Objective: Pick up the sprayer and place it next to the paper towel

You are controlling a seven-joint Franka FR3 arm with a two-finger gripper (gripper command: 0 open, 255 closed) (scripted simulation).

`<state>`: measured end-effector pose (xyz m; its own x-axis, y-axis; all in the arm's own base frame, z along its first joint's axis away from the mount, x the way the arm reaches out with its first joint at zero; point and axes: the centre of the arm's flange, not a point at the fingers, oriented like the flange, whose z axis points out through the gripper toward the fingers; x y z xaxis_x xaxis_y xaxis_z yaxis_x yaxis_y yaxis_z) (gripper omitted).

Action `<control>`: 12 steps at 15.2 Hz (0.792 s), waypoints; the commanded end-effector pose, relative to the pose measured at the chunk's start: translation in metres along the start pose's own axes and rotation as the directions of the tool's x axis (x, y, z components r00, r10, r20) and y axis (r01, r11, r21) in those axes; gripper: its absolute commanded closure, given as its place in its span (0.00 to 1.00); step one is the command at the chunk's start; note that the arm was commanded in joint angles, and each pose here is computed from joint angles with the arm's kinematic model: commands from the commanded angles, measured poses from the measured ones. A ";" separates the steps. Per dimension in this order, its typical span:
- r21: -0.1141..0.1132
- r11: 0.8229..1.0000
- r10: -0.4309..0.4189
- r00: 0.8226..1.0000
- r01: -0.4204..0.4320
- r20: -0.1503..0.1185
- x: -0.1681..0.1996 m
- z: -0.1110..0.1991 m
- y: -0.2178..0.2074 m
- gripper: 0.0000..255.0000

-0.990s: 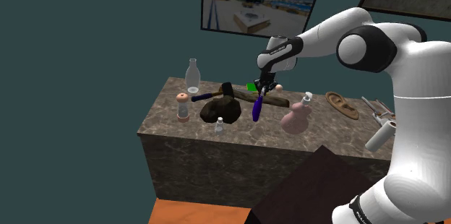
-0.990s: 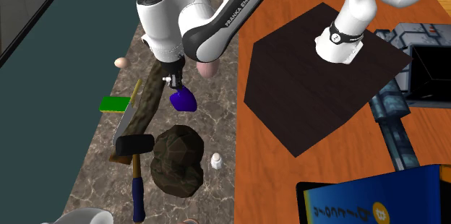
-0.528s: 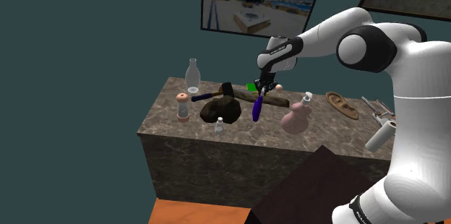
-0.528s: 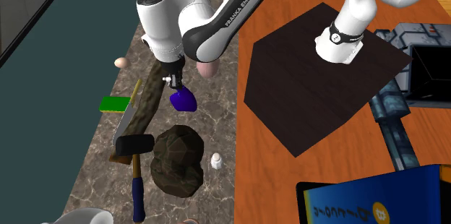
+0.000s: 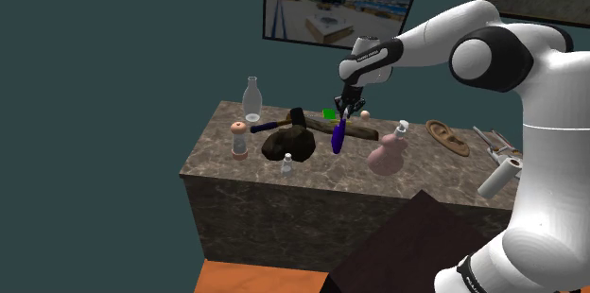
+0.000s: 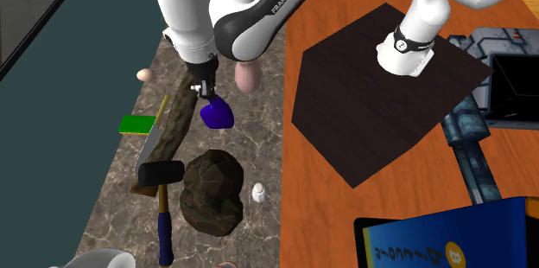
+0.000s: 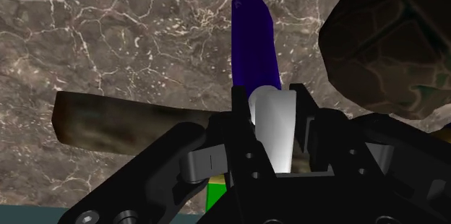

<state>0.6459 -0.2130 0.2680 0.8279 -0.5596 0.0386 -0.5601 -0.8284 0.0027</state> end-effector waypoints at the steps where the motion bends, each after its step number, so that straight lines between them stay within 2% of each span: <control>1: 0.000 1.000 0.000 1.000 0.000 0.000 0.000 -0.010 0.000 1.00; 12: 0.000 1.000 0.000 1.000 0.000 0.000 0.002 -0.068 0.000 1.00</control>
<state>0.6459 -0.2121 0.3301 0.8278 -0.5598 0.0384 -0.5603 -0.8283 0.0029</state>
